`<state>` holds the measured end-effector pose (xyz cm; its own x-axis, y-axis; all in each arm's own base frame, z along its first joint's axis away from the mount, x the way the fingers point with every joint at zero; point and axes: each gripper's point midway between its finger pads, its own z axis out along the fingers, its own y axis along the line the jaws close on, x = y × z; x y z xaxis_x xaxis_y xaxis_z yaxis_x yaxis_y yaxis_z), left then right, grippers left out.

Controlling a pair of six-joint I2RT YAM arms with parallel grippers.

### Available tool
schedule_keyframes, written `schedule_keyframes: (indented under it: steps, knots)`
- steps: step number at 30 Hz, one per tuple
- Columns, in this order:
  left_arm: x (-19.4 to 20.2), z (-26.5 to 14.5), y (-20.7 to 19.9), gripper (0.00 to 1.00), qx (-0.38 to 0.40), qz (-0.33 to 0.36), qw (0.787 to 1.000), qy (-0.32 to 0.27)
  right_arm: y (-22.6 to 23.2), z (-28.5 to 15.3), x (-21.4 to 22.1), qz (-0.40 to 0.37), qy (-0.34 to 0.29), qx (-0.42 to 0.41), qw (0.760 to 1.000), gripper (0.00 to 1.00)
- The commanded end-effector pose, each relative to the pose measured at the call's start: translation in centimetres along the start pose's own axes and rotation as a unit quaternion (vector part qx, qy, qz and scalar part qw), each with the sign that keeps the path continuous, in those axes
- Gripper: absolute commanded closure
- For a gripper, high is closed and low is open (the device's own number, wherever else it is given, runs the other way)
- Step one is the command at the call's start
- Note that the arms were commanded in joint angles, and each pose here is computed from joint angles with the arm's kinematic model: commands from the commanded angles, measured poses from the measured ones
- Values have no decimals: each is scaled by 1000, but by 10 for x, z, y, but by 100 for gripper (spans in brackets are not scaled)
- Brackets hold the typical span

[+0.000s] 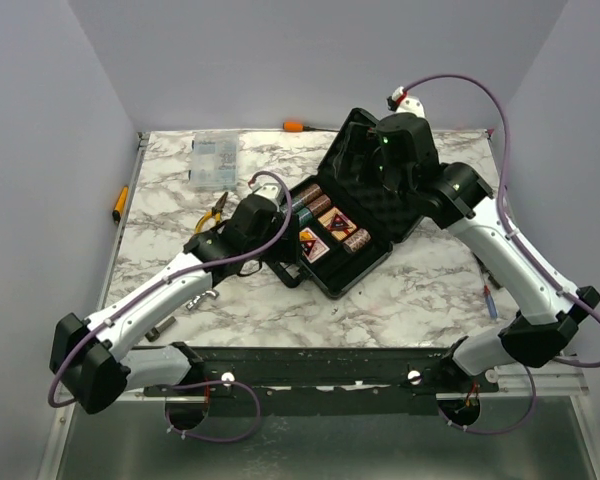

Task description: Pack up texas hold em set

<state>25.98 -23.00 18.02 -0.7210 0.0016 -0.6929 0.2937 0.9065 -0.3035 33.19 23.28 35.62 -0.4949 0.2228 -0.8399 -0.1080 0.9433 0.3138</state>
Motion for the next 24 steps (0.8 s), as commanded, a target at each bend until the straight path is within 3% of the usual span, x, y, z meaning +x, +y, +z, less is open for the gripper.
schedule_keyframes:
  steps: [1, 12, 17, 24]
  knots:
    - [4, -16, 19, 13, -21, -11, 999, -35, -3, 3, -36, -26, -49, 31, 998, 0]
    - [40, -34, 43, 14, -32, -48, 998, -40, -29, 42, -92, 12, -70, 46, 996, 0]
    - [60, -33, 50, 14, -36, -69, 997, -27, -88, 67, -117, 96, -69, 81, 990, 0]
    - [83, -26, 56, 14, -38, -78, 996, 0, -150, 93, -140, 155, -81, 129, 976, 3]
